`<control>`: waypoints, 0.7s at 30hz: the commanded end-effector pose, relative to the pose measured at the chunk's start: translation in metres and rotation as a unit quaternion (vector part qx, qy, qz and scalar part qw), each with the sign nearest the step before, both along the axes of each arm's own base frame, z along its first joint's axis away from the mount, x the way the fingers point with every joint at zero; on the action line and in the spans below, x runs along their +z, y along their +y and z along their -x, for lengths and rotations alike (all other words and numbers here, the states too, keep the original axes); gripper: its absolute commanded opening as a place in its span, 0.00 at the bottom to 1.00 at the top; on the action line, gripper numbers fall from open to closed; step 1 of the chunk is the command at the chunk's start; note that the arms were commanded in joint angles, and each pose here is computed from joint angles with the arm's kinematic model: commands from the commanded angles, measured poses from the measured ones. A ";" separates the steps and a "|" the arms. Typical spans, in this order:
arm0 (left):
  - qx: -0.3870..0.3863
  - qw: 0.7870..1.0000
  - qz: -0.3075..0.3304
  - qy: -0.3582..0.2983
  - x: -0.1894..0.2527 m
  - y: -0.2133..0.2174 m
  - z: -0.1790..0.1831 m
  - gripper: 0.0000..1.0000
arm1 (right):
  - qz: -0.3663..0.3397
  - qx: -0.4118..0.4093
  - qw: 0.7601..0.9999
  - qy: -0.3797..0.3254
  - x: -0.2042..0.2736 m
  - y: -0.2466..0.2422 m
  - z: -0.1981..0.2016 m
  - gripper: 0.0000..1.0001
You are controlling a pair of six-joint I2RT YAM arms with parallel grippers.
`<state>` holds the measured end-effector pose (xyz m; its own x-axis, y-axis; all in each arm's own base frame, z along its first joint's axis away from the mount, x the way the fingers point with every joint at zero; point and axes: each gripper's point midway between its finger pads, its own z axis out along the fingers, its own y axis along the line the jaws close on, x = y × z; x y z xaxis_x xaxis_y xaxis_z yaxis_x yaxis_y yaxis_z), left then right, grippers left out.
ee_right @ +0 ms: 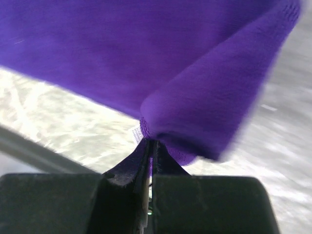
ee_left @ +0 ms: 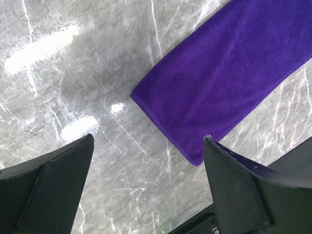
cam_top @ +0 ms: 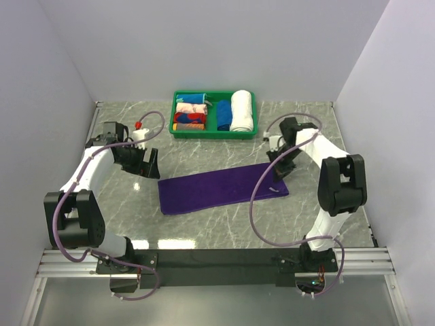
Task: Roll the towels
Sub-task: Fold the towel
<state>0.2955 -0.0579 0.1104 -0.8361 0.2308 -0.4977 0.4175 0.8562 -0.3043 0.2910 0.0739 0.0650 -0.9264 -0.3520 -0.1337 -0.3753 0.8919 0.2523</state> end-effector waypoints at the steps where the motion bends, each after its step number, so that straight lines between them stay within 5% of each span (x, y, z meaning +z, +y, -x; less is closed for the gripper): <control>1: 0.006 1.000 0.014 -0.011 0.016 -0.004 -0.006 0.99 | -0.055 0.026 0.998 0.005 0.010 0.034 0.013 0.00; 21: 0.018 1.000 -0.002 -0.020 0.017 0.002 0.004 0.99 | -0.130 0.062 0.989 0.042 -0.003 0.113 -0.001 0.00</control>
